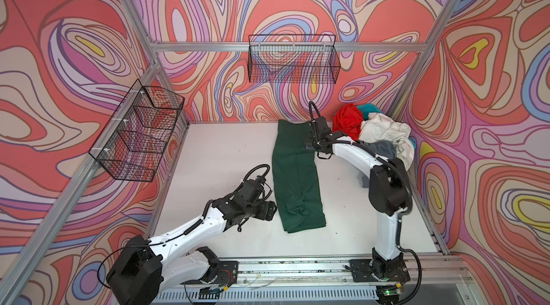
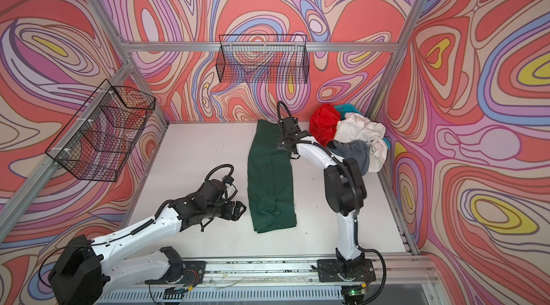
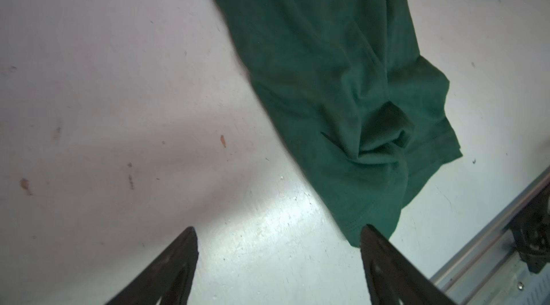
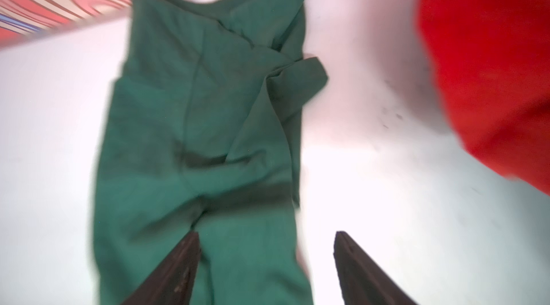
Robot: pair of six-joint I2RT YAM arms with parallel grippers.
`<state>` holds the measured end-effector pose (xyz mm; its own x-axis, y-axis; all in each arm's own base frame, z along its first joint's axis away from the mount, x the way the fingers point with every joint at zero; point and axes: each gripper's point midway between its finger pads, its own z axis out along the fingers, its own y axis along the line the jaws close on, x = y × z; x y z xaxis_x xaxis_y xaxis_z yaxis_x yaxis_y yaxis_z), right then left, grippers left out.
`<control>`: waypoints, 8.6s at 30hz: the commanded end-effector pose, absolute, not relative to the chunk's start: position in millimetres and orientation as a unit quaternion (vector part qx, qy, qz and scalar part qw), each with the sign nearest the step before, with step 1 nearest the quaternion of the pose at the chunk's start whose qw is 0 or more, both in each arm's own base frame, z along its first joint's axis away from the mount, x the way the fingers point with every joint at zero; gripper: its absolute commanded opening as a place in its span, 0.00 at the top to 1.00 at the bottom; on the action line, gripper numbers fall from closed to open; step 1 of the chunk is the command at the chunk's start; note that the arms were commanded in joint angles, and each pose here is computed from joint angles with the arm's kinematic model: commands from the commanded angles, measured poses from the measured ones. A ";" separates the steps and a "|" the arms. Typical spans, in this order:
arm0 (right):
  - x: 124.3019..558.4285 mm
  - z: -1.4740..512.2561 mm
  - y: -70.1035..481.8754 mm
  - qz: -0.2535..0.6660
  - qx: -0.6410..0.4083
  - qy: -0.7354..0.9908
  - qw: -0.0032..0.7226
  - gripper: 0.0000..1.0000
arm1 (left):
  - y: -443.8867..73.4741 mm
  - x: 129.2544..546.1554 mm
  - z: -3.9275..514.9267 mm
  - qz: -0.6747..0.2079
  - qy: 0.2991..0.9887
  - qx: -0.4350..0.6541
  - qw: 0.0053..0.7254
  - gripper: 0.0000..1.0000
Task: Fold and stack the t-shirts
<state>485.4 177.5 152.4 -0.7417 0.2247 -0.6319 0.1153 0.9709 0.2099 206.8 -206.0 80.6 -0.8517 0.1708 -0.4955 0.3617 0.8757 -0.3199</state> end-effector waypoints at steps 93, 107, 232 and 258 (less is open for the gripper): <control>188.6 17.8 184.3 0.252 0.127 0.947 0.157 0.56 | -251.4 159.9 13.8 -0.212 0.955 0.162 0.133 1.00; 177.7 8.1 177.0 0.240 0.140 0.948 0.154 1.00 | -240.7 162.6 20.1 -0.201 0.957 0.145 0.152 1.00; 378.9 52.2 250.1 0.246 0.051 0.955 0.155 0.64 | -228.1 363.5 109.2 -0.185 0.942 0.060 0.273 0.47; 470.3 51.3 259.1 0.159 0.020 0.959 0.236 0.67 | -229.4 353.7 3.2 -0.103 0.976 0.075 0.176 0.63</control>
